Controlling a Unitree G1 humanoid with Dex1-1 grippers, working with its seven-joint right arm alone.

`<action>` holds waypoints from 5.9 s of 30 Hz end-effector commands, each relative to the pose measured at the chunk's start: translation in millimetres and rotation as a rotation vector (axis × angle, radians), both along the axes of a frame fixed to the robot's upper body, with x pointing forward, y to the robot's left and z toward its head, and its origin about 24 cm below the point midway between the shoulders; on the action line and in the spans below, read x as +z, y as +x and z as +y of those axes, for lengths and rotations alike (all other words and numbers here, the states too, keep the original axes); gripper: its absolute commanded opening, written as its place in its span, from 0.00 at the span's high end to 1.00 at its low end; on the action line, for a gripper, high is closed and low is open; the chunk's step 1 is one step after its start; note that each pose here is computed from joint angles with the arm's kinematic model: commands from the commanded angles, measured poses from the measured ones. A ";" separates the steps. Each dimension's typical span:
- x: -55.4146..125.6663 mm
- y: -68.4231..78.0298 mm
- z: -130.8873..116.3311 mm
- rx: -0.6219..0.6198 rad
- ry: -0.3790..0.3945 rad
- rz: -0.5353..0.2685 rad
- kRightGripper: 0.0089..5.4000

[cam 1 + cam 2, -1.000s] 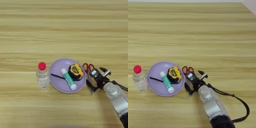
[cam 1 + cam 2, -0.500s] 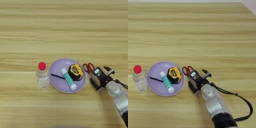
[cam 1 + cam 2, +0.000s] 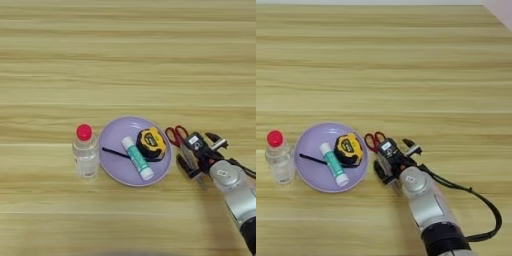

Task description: Move the objects on the table

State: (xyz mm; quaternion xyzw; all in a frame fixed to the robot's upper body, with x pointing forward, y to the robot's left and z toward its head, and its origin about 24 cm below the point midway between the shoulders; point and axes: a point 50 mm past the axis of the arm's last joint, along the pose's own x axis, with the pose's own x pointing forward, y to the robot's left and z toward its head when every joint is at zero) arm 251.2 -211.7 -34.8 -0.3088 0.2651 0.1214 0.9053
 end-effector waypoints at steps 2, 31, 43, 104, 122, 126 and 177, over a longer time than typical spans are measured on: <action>30.1 20.4 2.9 0.035 0.005 -0.113 0.00; -1.3 35.6 -10.5 -0.002 -0.181 -0.018 0.00; 5.7 35.0 -16.5 -0.032 -0.208 -0.061 0.00; 89.1 -46.6 60.0 0.103 0.513 -0.063 0.00; 67.2 -47.4 75.5 0.097 0.591 0.107 0.00; 66.5 -40.9 76.4 0.083 0.602 0.112 0.00; 28.8 -21.9 84.2 0.035 0.586 0.222 0.00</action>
